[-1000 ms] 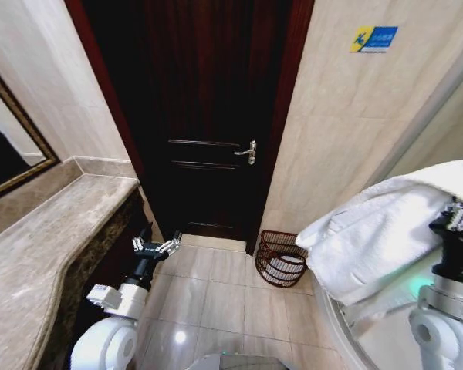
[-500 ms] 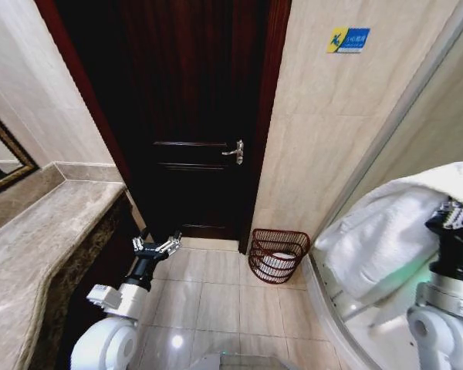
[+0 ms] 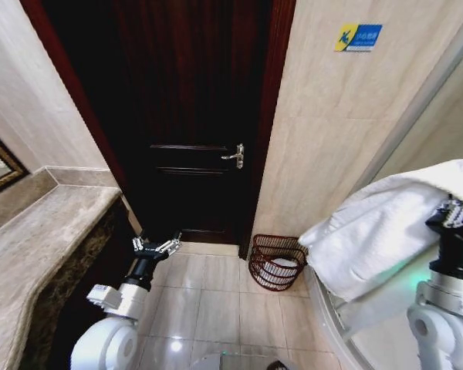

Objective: Discard the used towel into the hamper.

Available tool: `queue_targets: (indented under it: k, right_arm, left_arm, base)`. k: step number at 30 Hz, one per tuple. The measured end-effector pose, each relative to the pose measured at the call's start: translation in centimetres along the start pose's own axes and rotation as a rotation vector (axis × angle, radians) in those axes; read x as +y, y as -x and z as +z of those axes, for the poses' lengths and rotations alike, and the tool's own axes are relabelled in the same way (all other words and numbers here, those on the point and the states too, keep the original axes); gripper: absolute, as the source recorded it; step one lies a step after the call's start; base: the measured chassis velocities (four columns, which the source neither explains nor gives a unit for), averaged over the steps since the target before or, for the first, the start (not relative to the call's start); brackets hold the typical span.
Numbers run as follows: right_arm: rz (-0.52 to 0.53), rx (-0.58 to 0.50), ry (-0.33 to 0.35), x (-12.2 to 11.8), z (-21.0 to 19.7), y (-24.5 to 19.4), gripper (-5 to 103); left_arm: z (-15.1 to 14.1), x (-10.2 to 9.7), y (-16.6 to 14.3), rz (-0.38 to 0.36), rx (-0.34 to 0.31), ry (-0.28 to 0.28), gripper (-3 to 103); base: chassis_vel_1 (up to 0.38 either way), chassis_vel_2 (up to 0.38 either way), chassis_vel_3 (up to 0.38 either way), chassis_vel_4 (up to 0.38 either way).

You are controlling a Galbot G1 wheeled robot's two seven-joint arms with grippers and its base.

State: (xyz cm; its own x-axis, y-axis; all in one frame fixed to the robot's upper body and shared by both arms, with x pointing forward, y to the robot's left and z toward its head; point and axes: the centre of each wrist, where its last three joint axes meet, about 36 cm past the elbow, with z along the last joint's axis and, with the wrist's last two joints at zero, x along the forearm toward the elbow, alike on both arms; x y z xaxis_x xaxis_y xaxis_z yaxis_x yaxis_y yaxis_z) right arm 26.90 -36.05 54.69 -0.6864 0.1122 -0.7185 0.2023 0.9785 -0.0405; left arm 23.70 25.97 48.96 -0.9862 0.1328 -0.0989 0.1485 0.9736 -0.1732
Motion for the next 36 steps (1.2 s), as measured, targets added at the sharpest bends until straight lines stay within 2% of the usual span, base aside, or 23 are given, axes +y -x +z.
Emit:
queue_targets:
  k: [7, 18, 25, 36]
  right_arm:
    - [-0.037, 0.017, 0.052, 0.5, 1.2, 0.5, 5]
    - [-0.137, -0.103, 0.028, 0.3, -1.6, 5.3, 5]
    - [-0.214, -0.172, 0.057, -0.3, -2.1, 8.5, 5]
    - [-0.265, -0.184, 0.067, -1.0, -1.7, 10.7, 5]
  left_arm:
    - [0.0, 0.0, 0.0, 0.000, 0.000, 0.000, 100]
    - [0.0, 0.0, 0.0, 0.000, 0.000, 0.000, 100]
    - [0.0, 0.0, 0.0, 0.000, 0.000, 0.000, 100]
    - [0.0, 0.0, 0.0, 0.000, 0.000, 0.000, 100]
  base:
    - [-0.054, 0.044, 0.040, -0.046]
    - [-0.028, 0.032, 0.028, -0.027]
    - [0.000, 0.000, 0.000, 0.000]
    - [0.000, 0.000, 0.000, 0.000]
